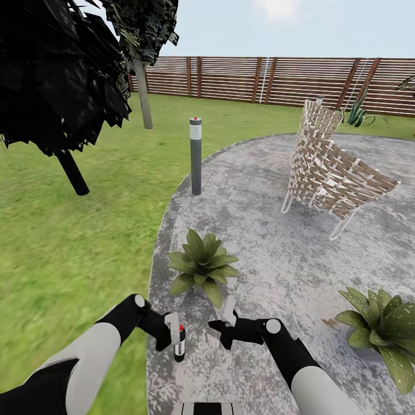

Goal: Pick up the pesticide atomizer in the garden and spray insectifuge to fully cover both potted plants in the garden.

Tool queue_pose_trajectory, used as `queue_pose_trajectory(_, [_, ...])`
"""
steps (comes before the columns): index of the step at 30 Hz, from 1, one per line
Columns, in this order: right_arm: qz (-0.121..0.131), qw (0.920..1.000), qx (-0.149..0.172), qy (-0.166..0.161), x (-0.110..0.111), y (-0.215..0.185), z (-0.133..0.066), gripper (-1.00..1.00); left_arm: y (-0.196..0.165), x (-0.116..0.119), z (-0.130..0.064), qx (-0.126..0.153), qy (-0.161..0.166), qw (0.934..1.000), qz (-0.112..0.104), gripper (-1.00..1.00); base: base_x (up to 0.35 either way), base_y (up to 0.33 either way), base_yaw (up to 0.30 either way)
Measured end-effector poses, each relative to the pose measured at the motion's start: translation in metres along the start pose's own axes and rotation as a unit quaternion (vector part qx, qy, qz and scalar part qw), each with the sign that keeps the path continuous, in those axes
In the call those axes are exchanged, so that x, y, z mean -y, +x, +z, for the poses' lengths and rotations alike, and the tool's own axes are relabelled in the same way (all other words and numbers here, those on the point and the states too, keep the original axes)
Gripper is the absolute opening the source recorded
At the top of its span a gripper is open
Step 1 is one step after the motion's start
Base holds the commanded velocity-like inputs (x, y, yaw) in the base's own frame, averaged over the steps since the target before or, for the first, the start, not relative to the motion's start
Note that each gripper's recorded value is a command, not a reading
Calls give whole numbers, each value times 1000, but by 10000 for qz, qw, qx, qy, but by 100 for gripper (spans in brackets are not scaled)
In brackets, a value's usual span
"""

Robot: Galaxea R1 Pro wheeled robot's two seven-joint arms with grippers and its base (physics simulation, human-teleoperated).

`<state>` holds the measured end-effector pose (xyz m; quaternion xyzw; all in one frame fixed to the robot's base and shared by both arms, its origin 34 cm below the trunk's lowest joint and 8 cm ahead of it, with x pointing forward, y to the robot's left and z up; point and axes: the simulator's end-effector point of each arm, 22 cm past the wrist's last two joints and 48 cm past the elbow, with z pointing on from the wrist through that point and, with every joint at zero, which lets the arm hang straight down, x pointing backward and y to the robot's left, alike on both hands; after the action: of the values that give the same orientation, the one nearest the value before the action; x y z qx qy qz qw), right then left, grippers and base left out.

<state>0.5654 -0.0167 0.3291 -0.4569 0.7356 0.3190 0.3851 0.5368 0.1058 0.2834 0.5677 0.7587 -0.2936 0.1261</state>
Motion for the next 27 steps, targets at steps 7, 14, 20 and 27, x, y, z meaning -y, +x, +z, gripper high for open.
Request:
queue_pose_trajectory(7, [-3, 10000, 16, -6, 0, -2, 1, -100, -23, 0, 5, 163, -36, 9998, 91, -100, 0, 0, 0])
queue_pose_trajectory(14, [-158, 9997, -50, -175, -11, -3, 7, -100, -39, -3, 7, 422, -128, 9990, 22, -100, 0, 0, 0])
queue_pose_trajectory(20, [-174, 9996, -57, -191, -12, -3, 7, -100, -38, -1, 9, 448, -105, 9989, 38, -100, 0, 0, 0])
queue_pose_trajectory(27, [-177, 9996, -56, -190, -12, -4, 7, -100, -36, 7, 13, 420, 11, 9991, 87, -100, 0, 0, 0])
